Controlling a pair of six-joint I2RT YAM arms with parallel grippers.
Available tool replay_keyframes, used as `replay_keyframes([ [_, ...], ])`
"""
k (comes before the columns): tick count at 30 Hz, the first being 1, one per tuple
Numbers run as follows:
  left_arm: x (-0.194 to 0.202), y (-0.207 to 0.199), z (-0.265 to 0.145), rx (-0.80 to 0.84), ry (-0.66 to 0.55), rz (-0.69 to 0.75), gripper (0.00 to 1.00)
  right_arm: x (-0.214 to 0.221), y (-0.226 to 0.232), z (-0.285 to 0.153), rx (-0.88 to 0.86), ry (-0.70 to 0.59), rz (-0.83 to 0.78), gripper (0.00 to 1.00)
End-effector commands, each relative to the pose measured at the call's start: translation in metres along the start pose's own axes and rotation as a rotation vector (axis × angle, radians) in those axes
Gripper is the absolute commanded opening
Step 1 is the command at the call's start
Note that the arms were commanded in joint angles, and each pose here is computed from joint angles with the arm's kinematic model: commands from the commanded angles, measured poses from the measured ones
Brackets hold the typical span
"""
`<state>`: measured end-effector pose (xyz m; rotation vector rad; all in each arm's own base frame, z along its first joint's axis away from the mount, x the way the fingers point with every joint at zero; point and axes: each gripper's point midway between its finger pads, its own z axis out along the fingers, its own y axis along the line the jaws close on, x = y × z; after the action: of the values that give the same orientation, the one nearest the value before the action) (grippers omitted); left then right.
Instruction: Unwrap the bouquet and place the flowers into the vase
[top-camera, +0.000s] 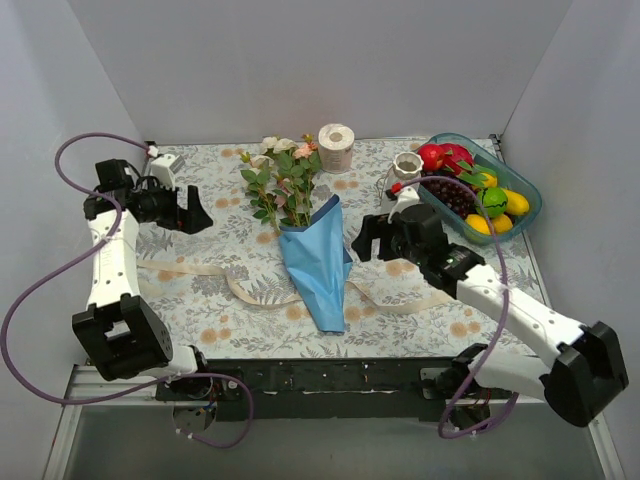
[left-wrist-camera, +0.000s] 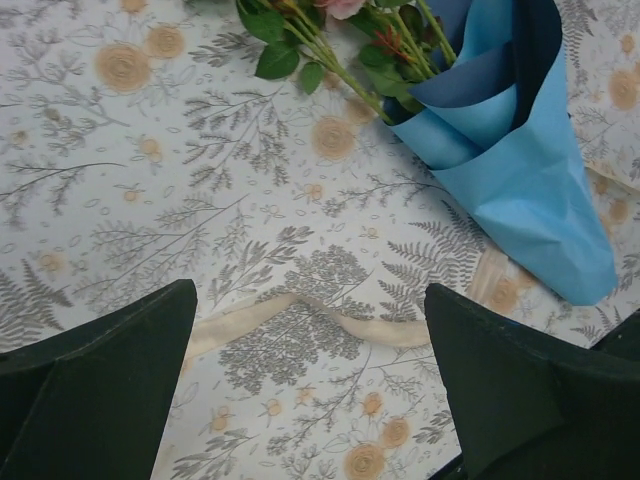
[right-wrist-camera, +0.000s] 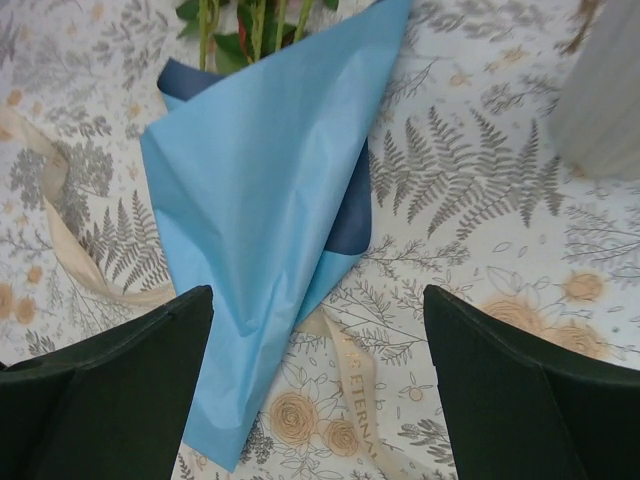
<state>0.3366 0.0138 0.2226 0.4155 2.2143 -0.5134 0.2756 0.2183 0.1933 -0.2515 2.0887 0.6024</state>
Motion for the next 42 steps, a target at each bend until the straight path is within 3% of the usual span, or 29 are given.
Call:
replay_keyframes([
  [1,-0.013,-0.018,-0.001,-0.006,-0.052,0.009,0.98,0.007,0.025,0.034,-0.128,-0.035,0.04,0.93],
  [8,0.008,-0.014,0.002,-0.036,-0.009,0.028,0.98,0.055,0.041,0.076,-0.204,0.087,0.059,0.93],
  [14,0.02,-0.012,0.005,-0.051,0.006,0.031,0.98,0.089,0.039,0.102,-0.225,0.149,0.095,0.86],
  [24,0.025,-0.012,0.0,-0.083,0.003,0.056,0.98,0.102,0.038,0.118,-0.234,0.175,0.109,0.76],
  [29,0.026,-0.011,-0.002,-0.101,0.002,0.06,0.98,0.109,0.044,0.119,-0.275,0.186,0.135,0.51],
  [32,0.027,-0.01,-0.002,-0.11,-0.001,0.067,0.98,0.11,0.044,0.118,-0.278,0.187,0.139,0.28],
  [33,0.027,-0.01,-0.002,-0.112,-0.001,0.066,0.98,0.11,0.044,0.118,-0.277,0.188,0.138,0.13],
  [35,0.027,-0.011,-0.003,-0.111,-0.004,0.065,0.98,0.107,0.044,0.118,-0.273,0.182,0.133,0.01],
  [42,0.026,-0.014,-0.002,-0.097,-0.016,0.05,0.98,0.052,0.071,0.108,-0.255,0.099,-0.033,0.01],
])
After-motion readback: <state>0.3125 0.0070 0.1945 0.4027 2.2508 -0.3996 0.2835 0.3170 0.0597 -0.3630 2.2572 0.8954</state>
